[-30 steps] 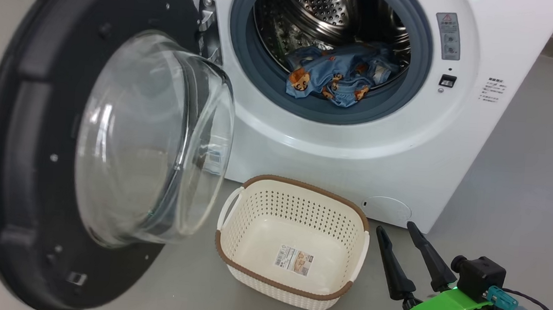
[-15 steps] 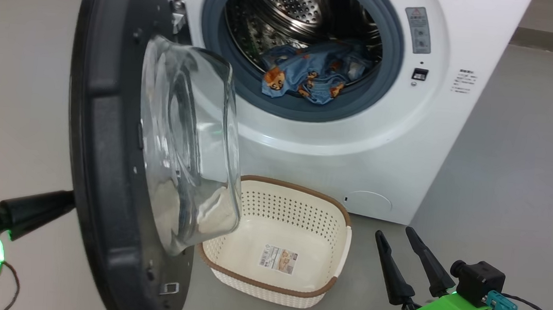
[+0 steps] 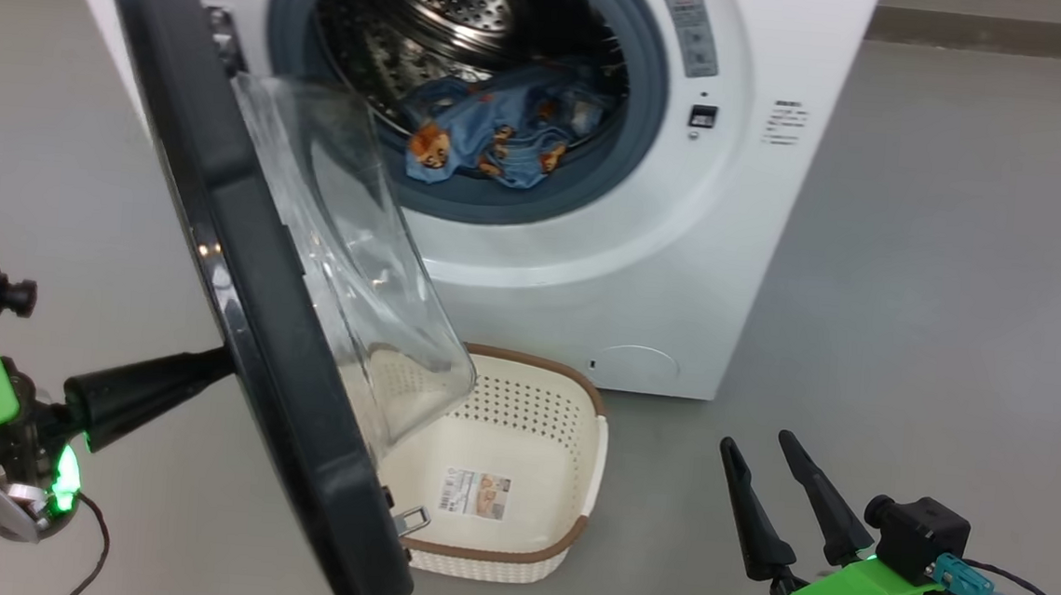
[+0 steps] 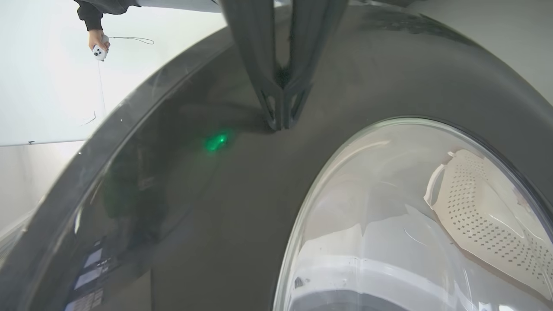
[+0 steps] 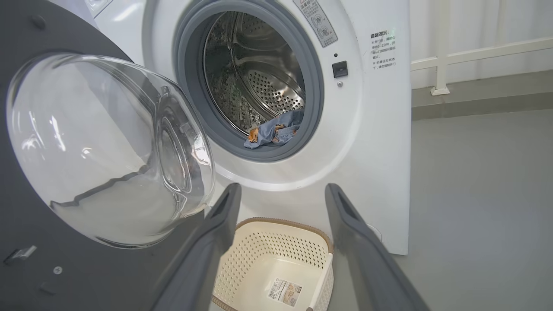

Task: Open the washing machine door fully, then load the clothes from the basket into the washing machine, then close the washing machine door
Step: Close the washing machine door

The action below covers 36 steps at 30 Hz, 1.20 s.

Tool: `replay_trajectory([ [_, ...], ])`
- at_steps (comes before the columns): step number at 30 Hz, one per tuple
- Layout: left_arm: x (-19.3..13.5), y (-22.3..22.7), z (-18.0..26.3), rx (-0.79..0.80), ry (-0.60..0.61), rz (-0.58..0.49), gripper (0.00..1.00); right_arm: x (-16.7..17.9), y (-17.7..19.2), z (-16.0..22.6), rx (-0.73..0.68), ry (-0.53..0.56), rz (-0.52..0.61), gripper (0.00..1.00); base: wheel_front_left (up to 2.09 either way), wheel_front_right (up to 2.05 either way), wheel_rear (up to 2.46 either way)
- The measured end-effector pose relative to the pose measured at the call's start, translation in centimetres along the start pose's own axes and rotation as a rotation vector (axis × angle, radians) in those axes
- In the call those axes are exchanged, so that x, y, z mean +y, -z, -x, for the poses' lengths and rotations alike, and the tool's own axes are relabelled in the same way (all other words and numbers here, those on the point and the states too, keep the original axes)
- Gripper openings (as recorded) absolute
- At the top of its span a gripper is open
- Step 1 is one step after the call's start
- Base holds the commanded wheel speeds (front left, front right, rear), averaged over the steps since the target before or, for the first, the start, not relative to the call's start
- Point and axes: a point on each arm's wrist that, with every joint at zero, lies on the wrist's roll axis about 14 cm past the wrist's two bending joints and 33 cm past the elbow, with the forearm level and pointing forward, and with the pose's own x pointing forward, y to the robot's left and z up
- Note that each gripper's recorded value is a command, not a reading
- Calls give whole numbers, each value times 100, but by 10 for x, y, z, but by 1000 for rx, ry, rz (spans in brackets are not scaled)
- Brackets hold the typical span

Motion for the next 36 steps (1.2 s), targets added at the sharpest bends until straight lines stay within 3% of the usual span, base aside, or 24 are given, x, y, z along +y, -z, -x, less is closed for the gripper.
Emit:
replay_trajectory([
  [20, -9, 4, -63, 126, 70, -41, 0, -48, -15, 33, -42, 159, 14, 100, 0, 0, 0],
  [36, -14, -5, -85, 95, 115, -57, 0, -56, -24, 33, -62, 180, 29, 100, 0, 0, 0],
])
